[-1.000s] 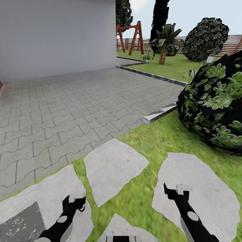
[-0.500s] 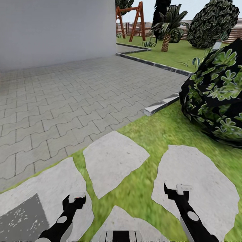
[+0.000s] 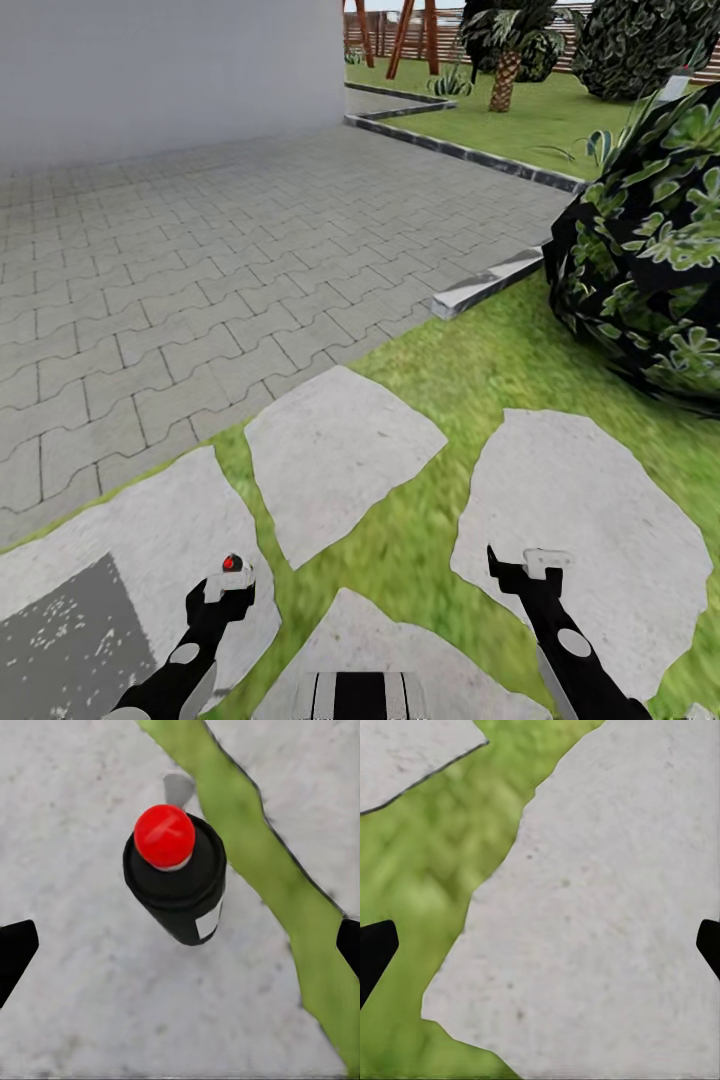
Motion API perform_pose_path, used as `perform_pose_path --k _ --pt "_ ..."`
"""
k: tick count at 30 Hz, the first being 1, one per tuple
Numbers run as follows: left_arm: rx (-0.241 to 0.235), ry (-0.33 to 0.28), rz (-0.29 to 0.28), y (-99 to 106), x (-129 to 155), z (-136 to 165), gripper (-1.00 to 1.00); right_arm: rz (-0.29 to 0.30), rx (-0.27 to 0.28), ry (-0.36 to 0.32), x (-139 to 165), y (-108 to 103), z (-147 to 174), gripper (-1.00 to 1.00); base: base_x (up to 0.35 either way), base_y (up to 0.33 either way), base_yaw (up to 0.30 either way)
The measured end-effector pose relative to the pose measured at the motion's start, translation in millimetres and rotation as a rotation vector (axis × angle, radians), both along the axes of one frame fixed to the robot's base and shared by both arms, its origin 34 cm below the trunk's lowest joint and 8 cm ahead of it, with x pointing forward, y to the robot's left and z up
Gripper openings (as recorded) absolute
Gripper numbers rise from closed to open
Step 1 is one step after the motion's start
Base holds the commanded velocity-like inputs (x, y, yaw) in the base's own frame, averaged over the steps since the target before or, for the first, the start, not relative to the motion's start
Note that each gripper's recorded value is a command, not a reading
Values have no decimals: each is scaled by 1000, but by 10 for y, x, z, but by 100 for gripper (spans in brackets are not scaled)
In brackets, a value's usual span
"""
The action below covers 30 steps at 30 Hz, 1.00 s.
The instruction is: In the garden, pick up the pesticide atomizer on the floor and spray pesticide onto both trees until each tree trunk is fully covered.
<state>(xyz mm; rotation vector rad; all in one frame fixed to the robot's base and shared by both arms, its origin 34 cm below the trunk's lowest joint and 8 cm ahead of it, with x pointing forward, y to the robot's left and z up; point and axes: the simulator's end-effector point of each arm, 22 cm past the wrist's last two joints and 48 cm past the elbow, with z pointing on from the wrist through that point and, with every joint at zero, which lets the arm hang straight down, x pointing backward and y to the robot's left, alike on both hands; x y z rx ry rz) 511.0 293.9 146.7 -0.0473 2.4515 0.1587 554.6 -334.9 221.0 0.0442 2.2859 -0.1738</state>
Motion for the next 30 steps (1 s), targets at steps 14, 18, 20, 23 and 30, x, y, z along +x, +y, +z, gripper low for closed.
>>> perform_pose_path --k 14,18,20,23,30 --pt "1 52 0 10 -193 -221 100 1 0 52 -155 4 -246 100 0 0 0" --pt "2 56 1 13 -207 -233 100 2 -1 57 -172 6 -265 100 26 1 0" --pt "2 56 1 13 -210 -234 100 4 -1 59 -182 15 -273 100 188 34 0" --pt "2 56 1 14 -210 -234 100 5 0 59 -179 22 -274 100 175 34 0" --pt "2 56 1 15 -209 -235 100 4 0 57 -175 20 -270 100 44 4 0"
